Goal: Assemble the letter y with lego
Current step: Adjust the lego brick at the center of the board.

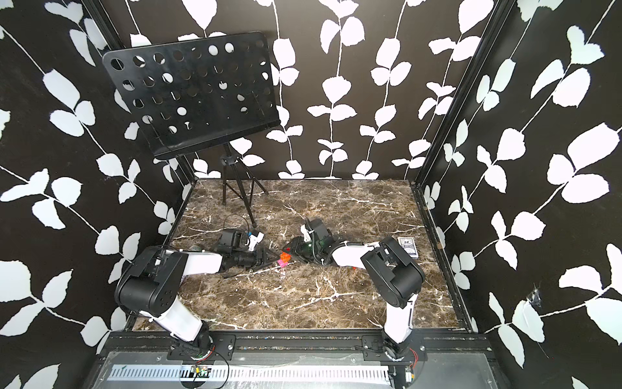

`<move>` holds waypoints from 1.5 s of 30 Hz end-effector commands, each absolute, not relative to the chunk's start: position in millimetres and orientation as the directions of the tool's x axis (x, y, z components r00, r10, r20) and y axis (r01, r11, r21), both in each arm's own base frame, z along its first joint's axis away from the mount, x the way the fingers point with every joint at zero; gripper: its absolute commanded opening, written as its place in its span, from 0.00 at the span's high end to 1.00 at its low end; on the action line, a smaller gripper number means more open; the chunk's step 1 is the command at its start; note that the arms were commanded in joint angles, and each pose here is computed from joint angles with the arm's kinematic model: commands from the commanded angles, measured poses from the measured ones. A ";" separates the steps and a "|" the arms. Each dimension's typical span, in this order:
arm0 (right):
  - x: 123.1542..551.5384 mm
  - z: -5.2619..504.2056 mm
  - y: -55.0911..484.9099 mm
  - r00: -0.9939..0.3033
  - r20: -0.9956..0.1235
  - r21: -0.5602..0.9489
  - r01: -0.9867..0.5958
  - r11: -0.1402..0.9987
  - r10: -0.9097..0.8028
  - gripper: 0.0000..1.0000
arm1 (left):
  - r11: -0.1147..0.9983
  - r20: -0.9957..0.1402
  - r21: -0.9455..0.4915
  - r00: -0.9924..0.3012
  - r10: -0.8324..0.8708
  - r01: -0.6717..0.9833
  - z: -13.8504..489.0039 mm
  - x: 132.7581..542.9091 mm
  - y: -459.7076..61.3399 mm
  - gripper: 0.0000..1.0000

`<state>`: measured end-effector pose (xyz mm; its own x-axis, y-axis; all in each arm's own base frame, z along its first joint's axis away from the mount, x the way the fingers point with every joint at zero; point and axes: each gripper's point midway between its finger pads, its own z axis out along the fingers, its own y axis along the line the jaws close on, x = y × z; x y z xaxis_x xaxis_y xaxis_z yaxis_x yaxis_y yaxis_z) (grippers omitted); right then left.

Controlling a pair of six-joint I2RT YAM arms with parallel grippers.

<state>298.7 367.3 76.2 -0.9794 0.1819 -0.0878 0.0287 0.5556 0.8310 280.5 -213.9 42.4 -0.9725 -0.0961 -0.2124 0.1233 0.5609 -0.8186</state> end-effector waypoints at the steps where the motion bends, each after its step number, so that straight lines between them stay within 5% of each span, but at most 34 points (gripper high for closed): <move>1: 298.8 88.4 371.7 -0.971 -0.111 0.849 0.018 0.529 0.211 0.52 | 0.541 -0.229 -0.830 -0.968 -0.104 0.138 44.3 281.8 -215.6 0.37; 35: 287.4 85.2 369.9 -0.953 -0.132 0.847 0.035 0.531 0.273 0.55 | 0.613 -0.213 -0.778 -0.976 -0.053 0.137 23.4 277.8 -222.4 0.49; 45: 287.0 92.8 345.5 -0.960 -0.176 0.781 0.000 0.625 0.219 0.44 | 0.651 -0.219 -0.743 -0.976 -0.016 0.156 17.3 276.2 -216.3 0.50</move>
